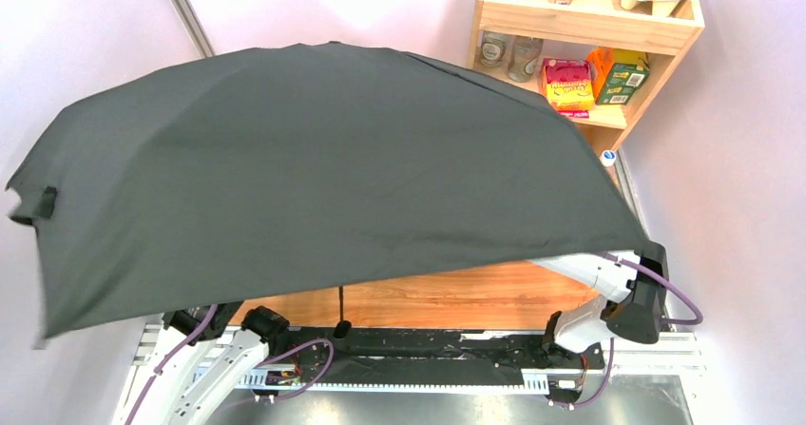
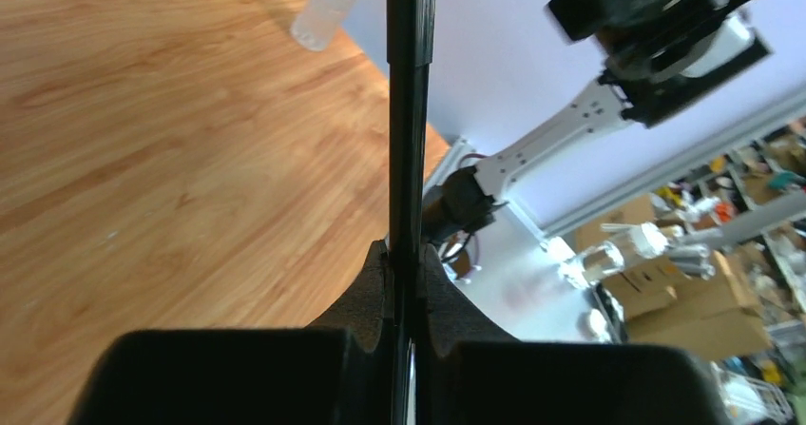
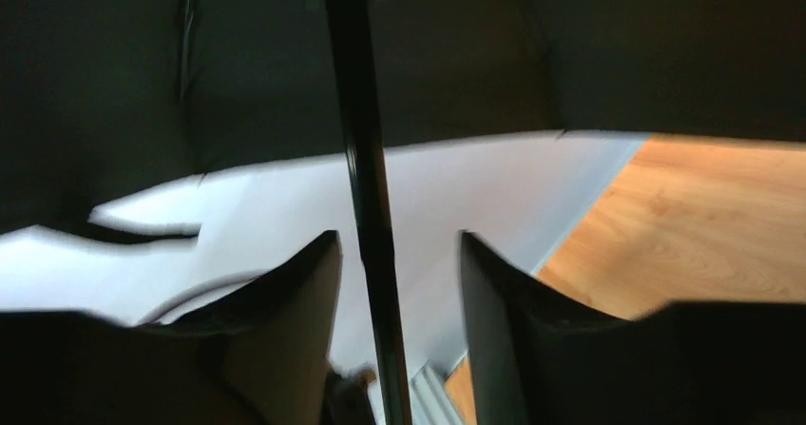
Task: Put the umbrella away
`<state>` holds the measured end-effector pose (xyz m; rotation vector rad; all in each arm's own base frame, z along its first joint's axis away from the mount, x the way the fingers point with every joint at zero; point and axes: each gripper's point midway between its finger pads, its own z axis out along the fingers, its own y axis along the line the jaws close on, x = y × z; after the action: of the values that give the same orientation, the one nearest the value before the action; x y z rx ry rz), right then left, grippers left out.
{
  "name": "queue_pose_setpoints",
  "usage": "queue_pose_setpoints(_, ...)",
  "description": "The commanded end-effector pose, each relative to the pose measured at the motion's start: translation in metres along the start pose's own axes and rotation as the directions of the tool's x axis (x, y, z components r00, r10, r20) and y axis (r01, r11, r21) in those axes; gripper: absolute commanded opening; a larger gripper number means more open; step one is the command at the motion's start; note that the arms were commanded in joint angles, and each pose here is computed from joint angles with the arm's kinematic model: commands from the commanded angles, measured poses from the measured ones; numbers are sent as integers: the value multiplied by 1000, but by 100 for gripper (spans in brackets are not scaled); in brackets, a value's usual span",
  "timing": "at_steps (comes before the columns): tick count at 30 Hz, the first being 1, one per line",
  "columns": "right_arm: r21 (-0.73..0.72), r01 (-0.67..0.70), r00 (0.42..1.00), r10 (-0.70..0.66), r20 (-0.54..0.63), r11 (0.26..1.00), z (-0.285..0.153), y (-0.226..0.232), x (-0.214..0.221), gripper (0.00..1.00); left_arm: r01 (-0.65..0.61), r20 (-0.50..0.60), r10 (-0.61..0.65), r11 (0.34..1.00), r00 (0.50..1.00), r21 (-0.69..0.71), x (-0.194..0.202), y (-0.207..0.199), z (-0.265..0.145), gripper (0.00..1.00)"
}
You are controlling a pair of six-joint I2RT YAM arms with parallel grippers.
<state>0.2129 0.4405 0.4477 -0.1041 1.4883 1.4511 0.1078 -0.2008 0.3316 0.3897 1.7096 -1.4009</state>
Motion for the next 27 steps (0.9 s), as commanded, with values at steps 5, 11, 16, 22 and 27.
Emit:
queue_pose_setpoints(5, 54, -103, 965, 86, 250, 993, 43, -5, -88, 74, -117, 53, 126, 982, 991, -149, -12, 22, -8, 0)
queue_pose_setpoints(11, 4, -166, 953, 160, 258, 986, 62, -21, -102, 76, -104, 52, 110, 989, 993, -107, -9, 18, -6, 0)
queue_pose_setpoints(16, -45, -174, 944, 180, 278, 984, 73, -20, -107, 66, -87, 47, 92, 991, 995, -98, -5, 21, -3, 0)
queue_pose_setpoints(22, -106, -167, 934, 192, 302, 980, 83, -13, -114, 53, -52, 34, 55, 995, 998, -91, 0, 24, 1, 0)
queue_pose_setpoints(27, -128, -158, 920, 193, 342, 979, 88, -14, -120, 56, -31, 27, 34, 995, 999, -96, 4, 28, 3, 0)
